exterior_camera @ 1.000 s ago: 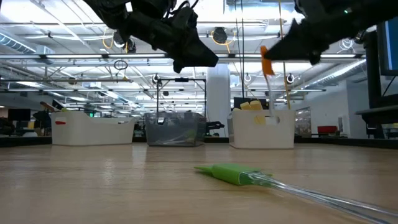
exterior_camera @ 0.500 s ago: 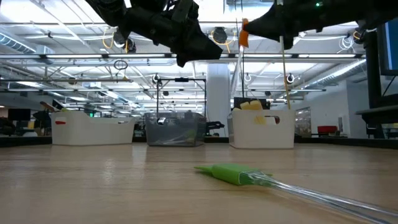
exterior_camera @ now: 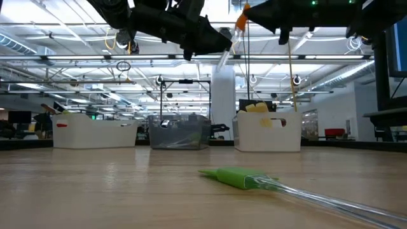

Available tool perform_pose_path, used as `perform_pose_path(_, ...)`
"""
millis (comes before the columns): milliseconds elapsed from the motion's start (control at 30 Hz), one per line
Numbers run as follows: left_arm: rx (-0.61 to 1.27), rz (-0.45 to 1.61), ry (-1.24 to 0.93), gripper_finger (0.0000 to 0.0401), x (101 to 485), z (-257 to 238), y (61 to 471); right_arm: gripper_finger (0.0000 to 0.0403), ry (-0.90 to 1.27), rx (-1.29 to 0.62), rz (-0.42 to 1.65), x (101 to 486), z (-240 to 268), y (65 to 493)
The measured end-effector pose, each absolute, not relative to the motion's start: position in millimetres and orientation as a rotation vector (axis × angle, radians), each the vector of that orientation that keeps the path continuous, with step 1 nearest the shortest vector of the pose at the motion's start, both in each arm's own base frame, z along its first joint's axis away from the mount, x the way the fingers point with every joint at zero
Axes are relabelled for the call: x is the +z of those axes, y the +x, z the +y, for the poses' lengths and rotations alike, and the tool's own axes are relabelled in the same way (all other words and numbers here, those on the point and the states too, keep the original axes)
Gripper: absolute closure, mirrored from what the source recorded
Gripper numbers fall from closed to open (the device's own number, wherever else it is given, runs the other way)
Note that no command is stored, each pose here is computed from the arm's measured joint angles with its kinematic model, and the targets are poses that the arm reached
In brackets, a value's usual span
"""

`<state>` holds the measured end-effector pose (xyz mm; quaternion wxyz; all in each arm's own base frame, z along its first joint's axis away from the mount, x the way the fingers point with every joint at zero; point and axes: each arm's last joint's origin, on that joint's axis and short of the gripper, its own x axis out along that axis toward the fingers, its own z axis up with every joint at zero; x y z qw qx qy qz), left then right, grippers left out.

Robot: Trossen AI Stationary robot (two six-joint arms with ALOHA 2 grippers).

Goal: Pick & Place Kitchen Items
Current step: Put the orange spatula into the black bin

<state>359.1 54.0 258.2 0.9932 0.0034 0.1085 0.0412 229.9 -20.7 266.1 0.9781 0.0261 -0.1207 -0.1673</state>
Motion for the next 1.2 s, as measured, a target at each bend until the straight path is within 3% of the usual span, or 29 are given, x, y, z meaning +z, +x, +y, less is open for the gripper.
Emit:
perform_pose_path(400, 0.159, 0.220, 0.062, 0.0301, 259, 56, 359, 0.0389, 0.036, -0.314, -0.328, 260, -22, 243)
perform_pose_path(500, 0.171, 0.222, 0.068, 0.0323, 259, 57, 359, 0.0389, 0.021, -0.318, -0.325, 259, -22, 243)
perform_pose_path(633, 0.179, 0.232, 0.072, 0.0383, 258, 57, 358, 0.0383, 0.013, -0.325, -0.320, 259, -22, 244)
perform_pose_path(833, 0.201, 0.250, 0.049, 0.0383, 256, 57, 358, 0.0342, -0.067, -0.336, -0.291, 257, -22, 244)
perform_pose_path(1200, 0.278, 0.342, -0.026, 0.0393, 247, 73, 352, 0.0253, 0.000, -0.317, -0.101, 238, -22, 248)
